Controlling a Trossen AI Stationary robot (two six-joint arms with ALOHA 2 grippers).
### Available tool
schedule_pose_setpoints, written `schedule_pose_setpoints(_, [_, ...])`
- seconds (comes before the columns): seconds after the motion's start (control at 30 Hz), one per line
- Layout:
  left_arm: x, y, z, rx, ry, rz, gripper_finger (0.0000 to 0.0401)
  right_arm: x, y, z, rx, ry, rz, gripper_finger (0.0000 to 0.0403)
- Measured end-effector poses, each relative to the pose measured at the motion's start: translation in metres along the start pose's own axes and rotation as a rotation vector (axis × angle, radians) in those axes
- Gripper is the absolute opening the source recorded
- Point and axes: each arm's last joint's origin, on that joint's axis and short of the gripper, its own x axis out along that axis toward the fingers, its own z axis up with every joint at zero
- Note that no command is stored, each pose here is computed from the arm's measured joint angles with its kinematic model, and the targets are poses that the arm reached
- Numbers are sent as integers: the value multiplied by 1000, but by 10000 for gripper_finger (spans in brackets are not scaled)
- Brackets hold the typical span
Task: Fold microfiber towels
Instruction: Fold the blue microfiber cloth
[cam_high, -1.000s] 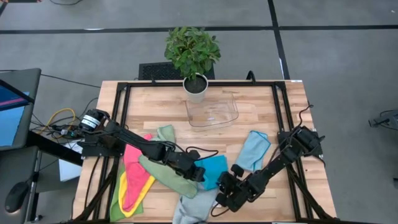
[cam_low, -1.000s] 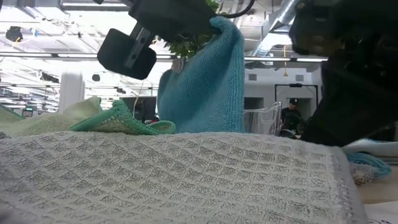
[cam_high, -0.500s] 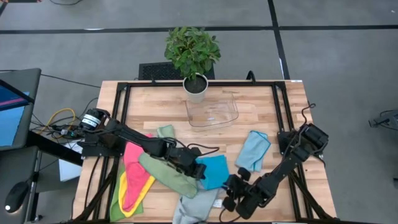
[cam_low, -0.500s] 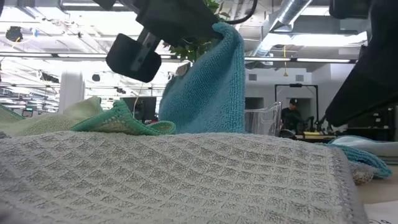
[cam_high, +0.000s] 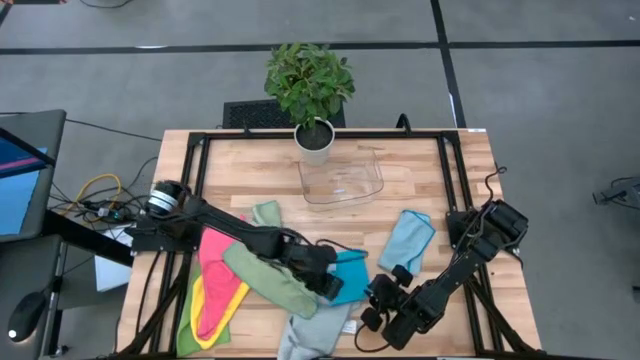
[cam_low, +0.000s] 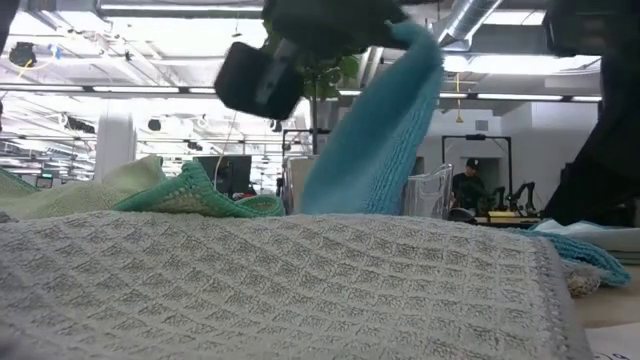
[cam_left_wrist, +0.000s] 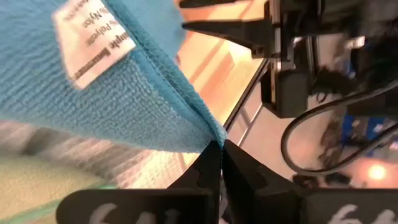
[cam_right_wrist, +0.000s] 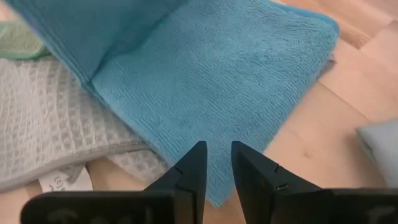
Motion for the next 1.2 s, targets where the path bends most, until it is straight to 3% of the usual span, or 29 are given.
schedule_pose_setpoints(0.13, [8,-13,5,63,10,25,0,-4,-2,-5,11,8,-15,100])
schedule_pose_setpoints(0.27, [14,-8,18,56,-10,61,0,-14,-3,-17,49,13,-12,100])
schedule_pose_setpoints(0.5, [39,6,35,37,-5,31,0,-27,-6,-32,97,13,-9,100])
schedule_pose_setpoints(0.67, [50,9,37,24,11,7,0,-27,-6,-33,101,18,-6,100])
schedule_pose_setpoints(0.97, [46,6,50,22,-41,4,0,-23,-7,-29,76,18,-26,100])
schedule_pose_setpoints(1.2, [65,13,49,-12,-38,-32,0,-22,-7,-29,64,18,-31,100])
